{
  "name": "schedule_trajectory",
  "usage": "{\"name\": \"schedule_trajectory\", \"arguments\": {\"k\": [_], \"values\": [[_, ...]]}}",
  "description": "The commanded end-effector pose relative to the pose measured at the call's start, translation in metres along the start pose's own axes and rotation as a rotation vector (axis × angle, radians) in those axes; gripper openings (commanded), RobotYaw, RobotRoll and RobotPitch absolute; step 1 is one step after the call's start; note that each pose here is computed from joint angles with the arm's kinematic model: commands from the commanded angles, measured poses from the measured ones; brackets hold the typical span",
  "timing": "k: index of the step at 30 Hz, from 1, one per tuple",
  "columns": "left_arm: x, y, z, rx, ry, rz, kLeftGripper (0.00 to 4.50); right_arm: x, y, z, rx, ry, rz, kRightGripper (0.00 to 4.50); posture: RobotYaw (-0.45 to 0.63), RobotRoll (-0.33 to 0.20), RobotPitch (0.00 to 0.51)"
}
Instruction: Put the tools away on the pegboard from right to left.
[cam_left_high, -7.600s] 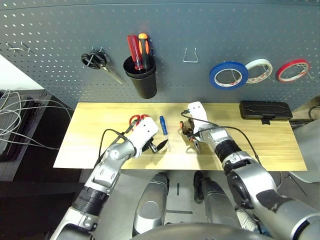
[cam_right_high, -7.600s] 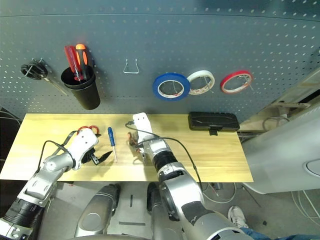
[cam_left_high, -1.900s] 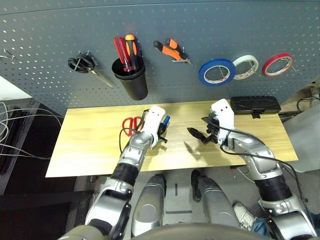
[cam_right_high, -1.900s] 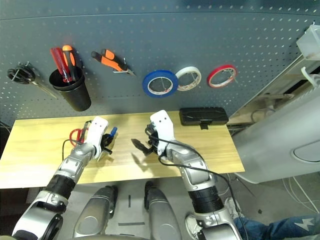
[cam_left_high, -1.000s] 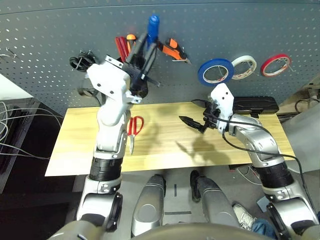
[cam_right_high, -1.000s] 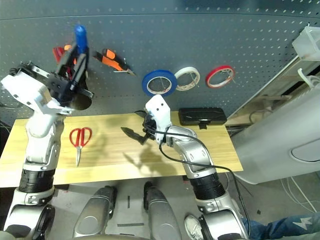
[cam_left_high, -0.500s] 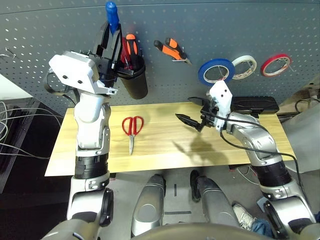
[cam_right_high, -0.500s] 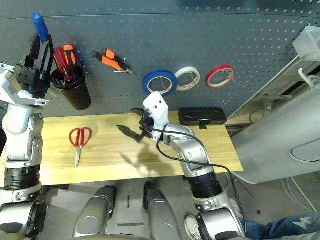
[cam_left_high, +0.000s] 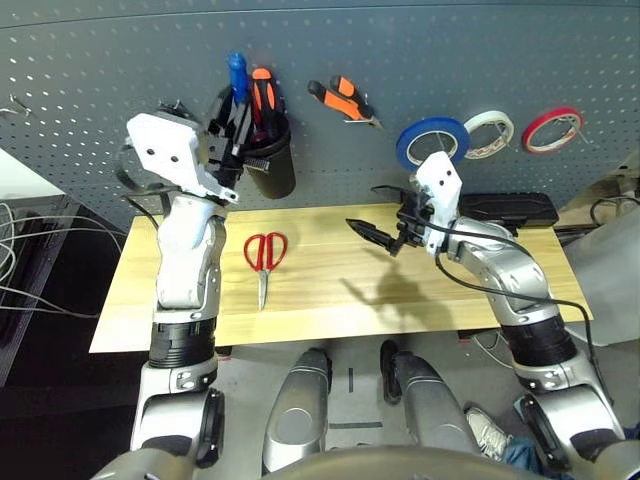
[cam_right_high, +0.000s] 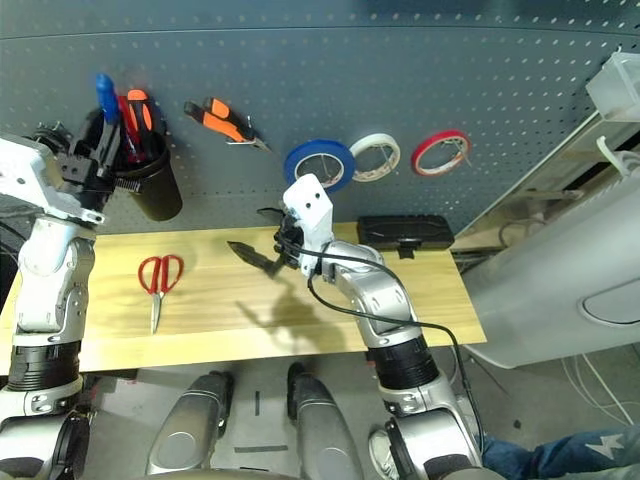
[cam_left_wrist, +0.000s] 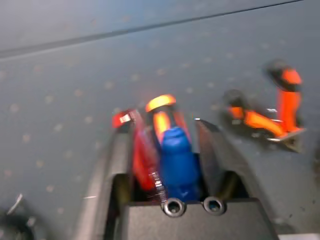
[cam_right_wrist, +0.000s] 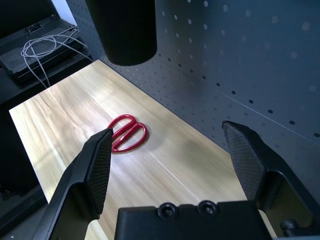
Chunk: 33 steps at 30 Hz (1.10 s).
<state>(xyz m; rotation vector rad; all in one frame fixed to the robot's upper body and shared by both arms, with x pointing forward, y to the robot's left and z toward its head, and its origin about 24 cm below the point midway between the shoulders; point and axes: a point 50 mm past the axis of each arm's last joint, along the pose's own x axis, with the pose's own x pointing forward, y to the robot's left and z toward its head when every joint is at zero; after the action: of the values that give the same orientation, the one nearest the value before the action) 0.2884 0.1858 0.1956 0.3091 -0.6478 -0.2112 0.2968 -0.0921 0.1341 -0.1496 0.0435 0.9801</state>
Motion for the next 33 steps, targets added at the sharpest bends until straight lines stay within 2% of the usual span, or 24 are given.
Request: {"name": "schedule_trajectory", "arguments": {"k": [1, 3, 4, 9, 12, 17, 23, 26, 28, 33], "values": [[-0.005, -0.020, 0.020, 0.144, -0.157, -0.146, 3.61, -0.003, 0.003, -0.009, 0.006, 0.020, 0.001, 4.50, 0.14, 0.000, 0.228], [-0.008, -0.035, 0.026, 0.190, -0.208, -0.238, 4.32, -0.006, 0.002, -0.014, 0.008, 0.034, -0.007, 4.50, 0.13, 0.000, 0.227], [-0.009, -0.042, 0.026, 0.200, -0.218, -0.277, 4.46, -0.007, 0.002, -0.017, 0.009, 0.040, -0.011, 4.50, 0.13, 0.000, 0.227], [-0.017, -0.065, 0.015, 0.167, -0.167, -0.413, 4.46, -0.017, -0.003, -0.043, 0.019, 0.111, -0.061, 4.50, 0.13, 0.000, 0.225], [-0.024, -0.075, 0.003, 0.125, -0.093, -0.480, 4.46, -0.027, -0.008, -0.063, 0.028, 0.181, -0.117, 4.50, 0.12, 0.000, 0.225], [-0.042, -0.094, -0.025, 0.049, 0.103, -0.629, 4.46, -0.037, -0.010, -0.085, 0.067, 0.273, -0.159, 4.50, 0.12, 0.000, 0.227], [-0.056, -0.099, -0.051, 0.019, 0.291, -0.661, 4.46, -0.036, -0.010, -0.086, 0.063, 0.285, -0.162, 4.50, 0.12, 0.000, 0.234], [-0.074, -0.102, -0.073, -0.019, 0.465, -0.713, 4.46, -0.035, -0.009, -0.088, 0.063, 0.303, -0.161, 4.50, 0.12, 0.000, 0.236], [-0.085, -0.101, -0.087, -0.043, 0.592, -0.714, 4.46, -0.034, -0.008, -0.089, 0.066, 0.314, -0.155, 4.50, 0.12, 0.000, 0.235], [-0.102, -0.084, -0.115, -0.006, 0.806, -0.600, 4.46, -0.032, -0.006, -0.089, 0.077, 0.324, -0.138, 4.50, 0.13, 0.000, 0.236]]}}
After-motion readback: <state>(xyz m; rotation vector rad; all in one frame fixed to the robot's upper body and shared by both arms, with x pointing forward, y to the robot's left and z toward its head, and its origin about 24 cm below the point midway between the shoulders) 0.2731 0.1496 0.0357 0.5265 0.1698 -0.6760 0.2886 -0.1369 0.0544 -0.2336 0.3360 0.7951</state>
